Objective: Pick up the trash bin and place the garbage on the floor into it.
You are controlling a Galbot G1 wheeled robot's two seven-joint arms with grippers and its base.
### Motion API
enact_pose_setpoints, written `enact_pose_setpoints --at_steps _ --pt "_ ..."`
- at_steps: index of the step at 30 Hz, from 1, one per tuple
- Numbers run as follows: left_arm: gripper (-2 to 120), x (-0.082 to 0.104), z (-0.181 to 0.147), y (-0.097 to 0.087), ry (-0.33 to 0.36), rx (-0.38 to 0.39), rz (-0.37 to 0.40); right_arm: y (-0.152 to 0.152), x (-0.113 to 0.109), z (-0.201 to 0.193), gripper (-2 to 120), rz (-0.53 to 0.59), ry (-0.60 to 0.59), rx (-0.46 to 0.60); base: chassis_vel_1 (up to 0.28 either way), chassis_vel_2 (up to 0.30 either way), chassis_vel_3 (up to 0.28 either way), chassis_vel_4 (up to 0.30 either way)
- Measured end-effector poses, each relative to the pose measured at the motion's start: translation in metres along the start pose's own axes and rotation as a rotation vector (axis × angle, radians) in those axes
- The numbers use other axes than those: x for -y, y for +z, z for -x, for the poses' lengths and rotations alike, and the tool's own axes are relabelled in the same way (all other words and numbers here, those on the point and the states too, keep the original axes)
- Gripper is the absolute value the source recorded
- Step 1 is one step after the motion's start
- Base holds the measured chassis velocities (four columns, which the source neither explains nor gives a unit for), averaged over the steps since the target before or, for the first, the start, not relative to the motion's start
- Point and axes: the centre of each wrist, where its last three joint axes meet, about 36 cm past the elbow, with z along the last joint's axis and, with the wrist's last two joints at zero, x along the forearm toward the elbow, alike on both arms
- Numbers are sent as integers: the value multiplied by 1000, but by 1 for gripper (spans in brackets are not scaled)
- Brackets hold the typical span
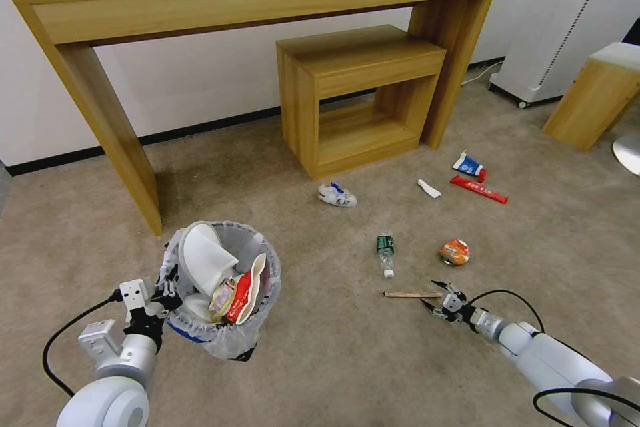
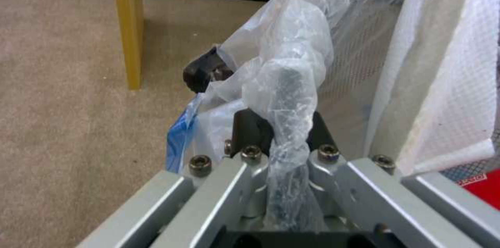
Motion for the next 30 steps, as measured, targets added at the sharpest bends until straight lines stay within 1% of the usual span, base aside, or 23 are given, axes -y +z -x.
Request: enact_pose_setpoints --at_steps 19,20,22,30 --pt "3 -2 -4 0 2 0 4 -5 -8 11 63 8 2 -7 0 0 0 0" --pt "3 -2 -4 1 1 -1 4 -6 -8 11 61 7 3 -7 0 0 0 0" --pt "3 -3 -3 2 -1 -1 2 -5 -7 11 52 5 4 -8 0 0 0 0" --pt "3 -4 -4 1 -1 1 3 -5 -8 10 43 6 5 -14 0 0 0 0"
